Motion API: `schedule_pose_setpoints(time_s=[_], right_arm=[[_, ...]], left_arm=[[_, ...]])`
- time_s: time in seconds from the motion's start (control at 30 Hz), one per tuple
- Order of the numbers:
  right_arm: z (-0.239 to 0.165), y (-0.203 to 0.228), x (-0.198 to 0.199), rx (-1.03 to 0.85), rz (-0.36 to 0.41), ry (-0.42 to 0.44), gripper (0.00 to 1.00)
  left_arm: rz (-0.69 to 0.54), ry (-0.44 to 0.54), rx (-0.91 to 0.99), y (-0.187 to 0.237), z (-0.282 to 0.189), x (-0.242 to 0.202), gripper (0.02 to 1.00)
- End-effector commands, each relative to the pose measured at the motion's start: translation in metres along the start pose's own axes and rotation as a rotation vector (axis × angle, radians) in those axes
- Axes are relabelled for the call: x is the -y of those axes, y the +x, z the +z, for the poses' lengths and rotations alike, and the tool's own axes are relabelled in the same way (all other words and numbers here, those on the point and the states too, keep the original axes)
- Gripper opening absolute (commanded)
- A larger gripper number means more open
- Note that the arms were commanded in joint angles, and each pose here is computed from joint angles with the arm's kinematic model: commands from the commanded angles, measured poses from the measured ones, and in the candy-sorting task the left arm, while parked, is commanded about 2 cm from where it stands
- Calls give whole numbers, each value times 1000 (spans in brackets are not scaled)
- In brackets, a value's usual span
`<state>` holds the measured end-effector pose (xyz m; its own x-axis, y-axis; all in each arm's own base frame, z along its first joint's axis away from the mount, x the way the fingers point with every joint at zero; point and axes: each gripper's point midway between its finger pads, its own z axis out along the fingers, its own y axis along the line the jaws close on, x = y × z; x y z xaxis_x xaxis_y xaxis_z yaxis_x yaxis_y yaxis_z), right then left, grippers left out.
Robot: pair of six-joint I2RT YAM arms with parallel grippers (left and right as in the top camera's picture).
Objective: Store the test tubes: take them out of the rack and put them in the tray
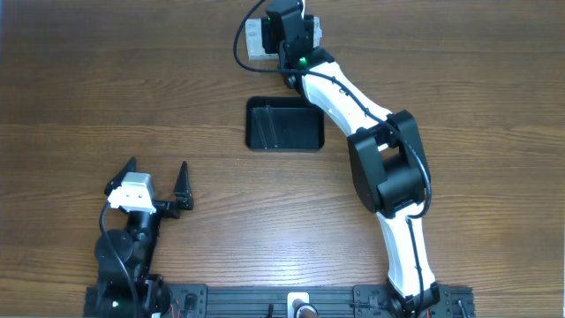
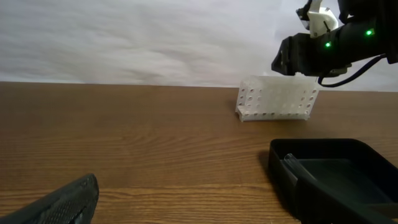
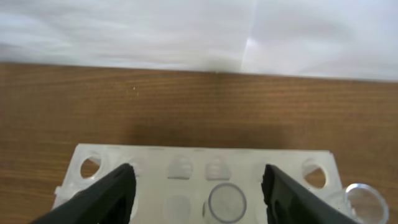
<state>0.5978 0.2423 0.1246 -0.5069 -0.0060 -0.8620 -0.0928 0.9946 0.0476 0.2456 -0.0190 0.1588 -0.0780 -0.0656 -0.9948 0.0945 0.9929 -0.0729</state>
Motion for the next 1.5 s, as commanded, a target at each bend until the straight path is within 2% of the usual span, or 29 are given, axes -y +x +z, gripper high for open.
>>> schedule_pose_setpoints(time_s=[0.03,0.27,0.83,1.5], right_arm=[[9,8,-4,-2,-13,15,627],[12,9,0,6,-12,37,595],[12,4,4,27,-17,63,356],[11,5,1,28,-32,65,215]], left_arm=[[7,2,-3,2,0,0,1000],[7,2,-3,2,0,0,1000],[7,2,-3,2,0,0,998],[7,2,-3,2,0,0,998]])
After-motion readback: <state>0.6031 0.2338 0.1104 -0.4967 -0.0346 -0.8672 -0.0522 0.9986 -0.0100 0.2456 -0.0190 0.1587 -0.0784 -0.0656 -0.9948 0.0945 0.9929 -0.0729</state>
